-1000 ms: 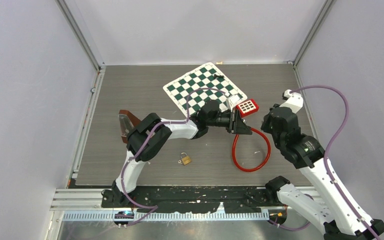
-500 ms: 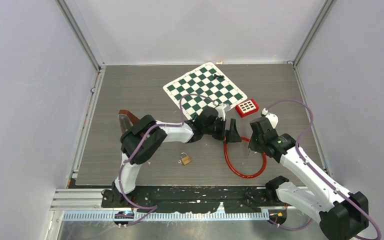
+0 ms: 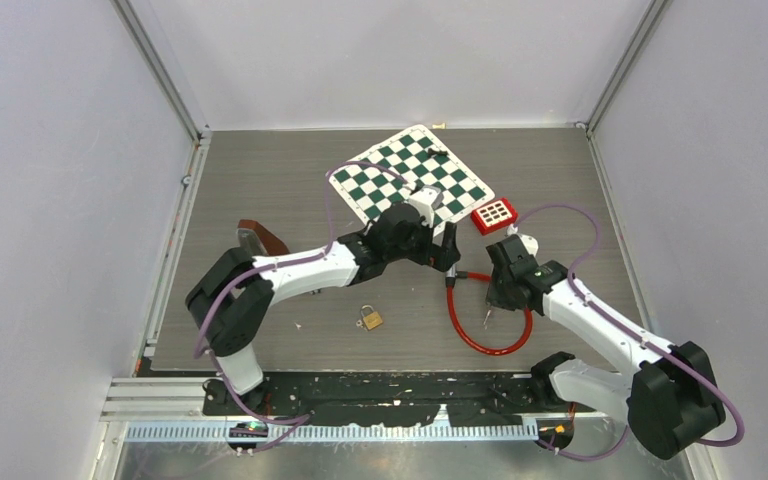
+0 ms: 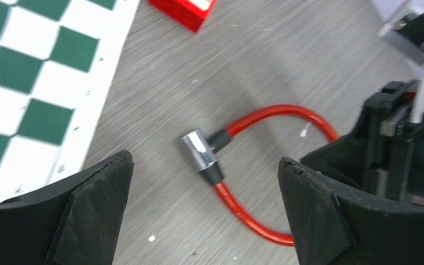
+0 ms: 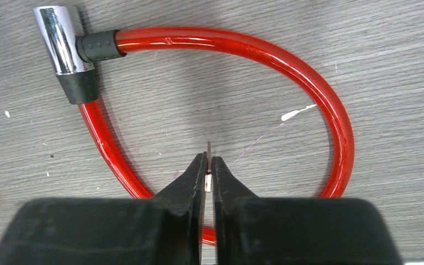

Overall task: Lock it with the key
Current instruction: Place the key at the center of the board, then reset both arms

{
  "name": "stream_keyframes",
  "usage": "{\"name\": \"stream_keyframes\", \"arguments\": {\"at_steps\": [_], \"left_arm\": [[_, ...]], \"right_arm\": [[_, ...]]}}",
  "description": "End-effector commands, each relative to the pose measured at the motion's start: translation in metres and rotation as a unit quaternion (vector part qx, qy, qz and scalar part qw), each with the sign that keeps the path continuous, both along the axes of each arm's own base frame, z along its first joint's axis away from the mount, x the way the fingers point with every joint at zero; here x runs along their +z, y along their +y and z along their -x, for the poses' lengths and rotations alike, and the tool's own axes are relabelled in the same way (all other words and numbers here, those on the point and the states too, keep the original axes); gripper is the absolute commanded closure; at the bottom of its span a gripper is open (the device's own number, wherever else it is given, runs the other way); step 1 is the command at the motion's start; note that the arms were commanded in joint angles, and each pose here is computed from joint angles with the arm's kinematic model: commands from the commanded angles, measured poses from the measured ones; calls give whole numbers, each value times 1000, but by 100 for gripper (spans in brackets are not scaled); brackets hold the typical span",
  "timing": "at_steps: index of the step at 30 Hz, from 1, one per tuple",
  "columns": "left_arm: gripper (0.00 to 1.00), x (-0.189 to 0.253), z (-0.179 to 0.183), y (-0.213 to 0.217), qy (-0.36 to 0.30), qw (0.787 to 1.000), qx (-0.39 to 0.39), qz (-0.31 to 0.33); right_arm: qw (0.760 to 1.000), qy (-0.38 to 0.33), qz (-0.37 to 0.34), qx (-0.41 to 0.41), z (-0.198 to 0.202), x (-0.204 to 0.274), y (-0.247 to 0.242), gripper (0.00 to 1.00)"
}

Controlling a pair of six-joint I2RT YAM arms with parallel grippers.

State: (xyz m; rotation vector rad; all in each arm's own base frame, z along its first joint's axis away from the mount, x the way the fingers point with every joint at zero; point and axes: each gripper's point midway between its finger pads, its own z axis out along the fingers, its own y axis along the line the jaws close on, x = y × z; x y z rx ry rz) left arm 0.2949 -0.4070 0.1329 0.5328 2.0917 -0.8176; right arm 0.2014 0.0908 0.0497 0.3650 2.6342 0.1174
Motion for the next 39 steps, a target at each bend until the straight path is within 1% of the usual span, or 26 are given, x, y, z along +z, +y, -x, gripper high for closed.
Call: {"name": "stream_keyframes", "arguments": {"at_steps": [1, 2, 3, 4, 5, 6, 8, 12, 13, 14, 15, 16, 18, 19, 21, 22, 23, 24, 26, 30, 32, 36, 39], "left_arm": [[0, 17, -9, 52, -49, 993, 75, -75], [0, 21, -8, 61, -51, 991, 83, -88], [0, 24, -7, 70, -53, 989, 93, -98], [0, 29, -6, 79, -58, 987, 104, -104], [1, 34, -4, 87, -64, 986, 111, -104], [1, 41, 0, 92, -73, 986, 101, -108], [0, 56, 9, 107, -90, 985, 93, -112], [0, 83, 31, 141, -98, 984, 102, -110], [0, 90, 36, 148, -101, 984, 102, -107], [0, 97, 42, 158, -102, 983, 106, -106], [1, 102, 48, 169, -101, 982, 115, -108], [1, 114, 54, 180, -100, 981, 126, -104], [0, 141, 69, 206, -102, 979, 144, -98], [0, 150, 75, 219, -105, 977, 154, -100], [0, 165, 87, 245, -117, 973, 171, -105], [0, 171, 92, 259, -126, 970, 182, -105], [0, 177, 98, 271, -136, 967, 187, -104], [0, 183, 103, 283, -143, 965, 196, -102], [0, 200, 114, 303, -158, 961, 215, -76], [0, 226, 136, 330, -190, 957, 219, -23], [0, 234, 148, 335, -208, 957, 200, 3], [0, 241, 165, 345, -201, 956, 204, 67], [0, 236, 171, 358, -204, 950, 220, 87]], "right_arm": [[999, -33, -16, -16, -16, 12, 5, 73], [999, -36, -13, -19, -18, 13, 4, 68], [999, -39, -11, -20, -19, 16, 3, 59], [999, -44, -5, -25, -20, 18, 0, 54], [998, -51, -4, -26, -22, 23, -1, 43], [998, -58, 4, -27, -24, 27, -4, 40], [996, -82, 12, -28, -30, 42, -7, 28], [991, -121, 32, -37, -37, 79, -19, 17], [988, -140, 37, -43, -43, 95, -21, 15], [988, -143, 45, -48, -41, 102, -26, 11], [982, -168, 51, -66, -47, 123, -32, 8], [981, -171, 60, -76, -43, 132, -39, 0], [965, -229, 63, -116, -45, 184, -54, 4], [956, -248, 78, -138, -44, 197, -65, 4], [938, -294, 85, -163, -35, 234, -83, 4], [927, -324, 75, -173, -28, 255, -90, 5], [919, -340, 84, -179, -24, 267, -97, 4], [908, -368, 77, -183, -16, 287, -104, 4], [892, -403, 74, -189, -5, 313, -114, 5], [869, -443, 82, -204, 14, 349, -133, 4], [861, -456, 83, -210, 22, 361, -140, 4], [846, -486, 71, -207, 37, 377, -146, 5], [829, -519, 50, -202, 52, 392, -151, 4]]}}
